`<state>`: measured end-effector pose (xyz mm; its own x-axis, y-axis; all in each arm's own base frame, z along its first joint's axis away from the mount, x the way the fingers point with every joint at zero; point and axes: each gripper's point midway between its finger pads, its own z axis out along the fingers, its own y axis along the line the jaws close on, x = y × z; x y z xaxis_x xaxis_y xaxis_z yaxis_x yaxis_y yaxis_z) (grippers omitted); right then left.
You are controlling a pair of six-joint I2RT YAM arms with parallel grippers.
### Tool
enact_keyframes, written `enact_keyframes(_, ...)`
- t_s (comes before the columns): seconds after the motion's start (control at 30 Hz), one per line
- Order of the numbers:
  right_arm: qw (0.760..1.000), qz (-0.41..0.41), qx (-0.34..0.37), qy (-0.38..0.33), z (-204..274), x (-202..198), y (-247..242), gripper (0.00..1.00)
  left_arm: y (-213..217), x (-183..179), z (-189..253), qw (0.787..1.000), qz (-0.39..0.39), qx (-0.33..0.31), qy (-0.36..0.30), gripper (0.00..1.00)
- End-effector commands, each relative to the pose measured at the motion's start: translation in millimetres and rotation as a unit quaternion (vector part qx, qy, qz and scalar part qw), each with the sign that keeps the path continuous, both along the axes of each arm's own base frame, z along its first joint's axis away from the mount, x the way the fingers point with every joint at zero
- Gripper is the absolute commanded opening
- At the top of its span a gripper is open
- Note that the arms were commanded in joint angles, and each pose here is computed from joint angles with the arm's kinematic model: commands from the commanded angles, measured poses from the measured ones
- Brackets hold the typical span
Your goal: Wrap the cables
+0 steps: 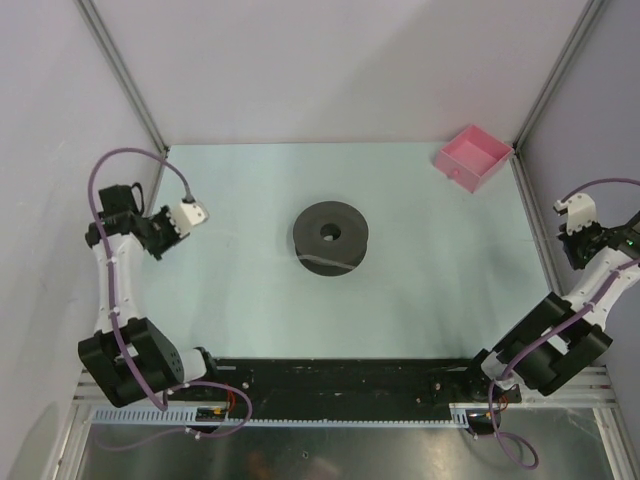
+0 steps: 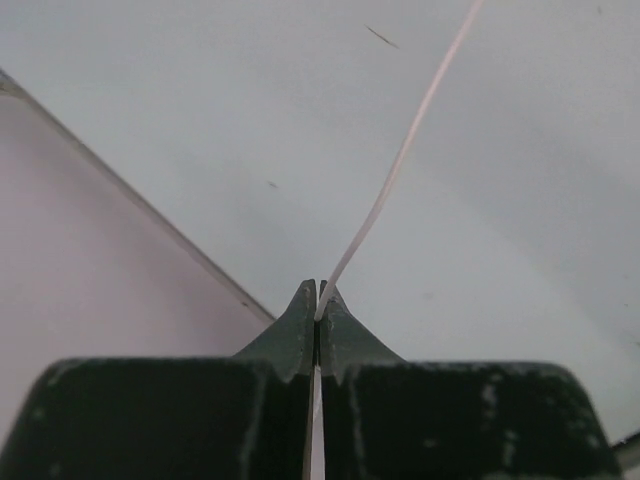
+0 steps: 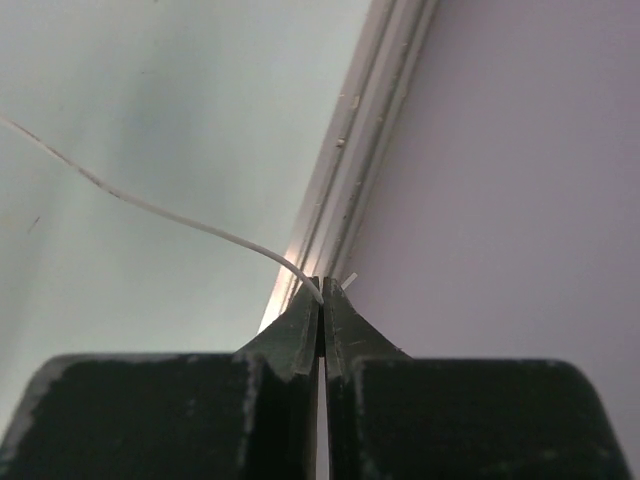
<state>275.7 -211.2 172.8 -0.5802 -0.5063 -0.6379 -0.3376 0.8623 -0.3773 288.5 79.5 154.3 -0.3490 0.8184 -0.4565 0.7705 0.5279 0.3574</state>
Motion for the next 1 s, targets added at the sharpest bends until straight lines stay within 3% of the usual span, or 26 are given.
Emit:
enact_keyframes(0.0,0.997,0.003,-0.017,-0.08,37,9,-9,0.0,-2,17,38,0.998,0.003,-0.039,-0.049,0.0)
enact_keyframes(0.43,0.997,-0.064,-0.021,-0.044,13,18,-36,0.0,83,82,53,0.979,0.193,-0.048,-0.04,0.0)
enact_keyframes(0.8,0.995,-0.086,-0.041,0.028,-24,17,-49,0.0,113,89,30,0.973,0.232,-0.002,-0.021,0.0)
enact_keyframes(0.97,0.993,-0.02,-0.003,0.116,-58,1,-9,0.0,96,93,38,0.976,0.213,-0.025,-0.035,0.0)
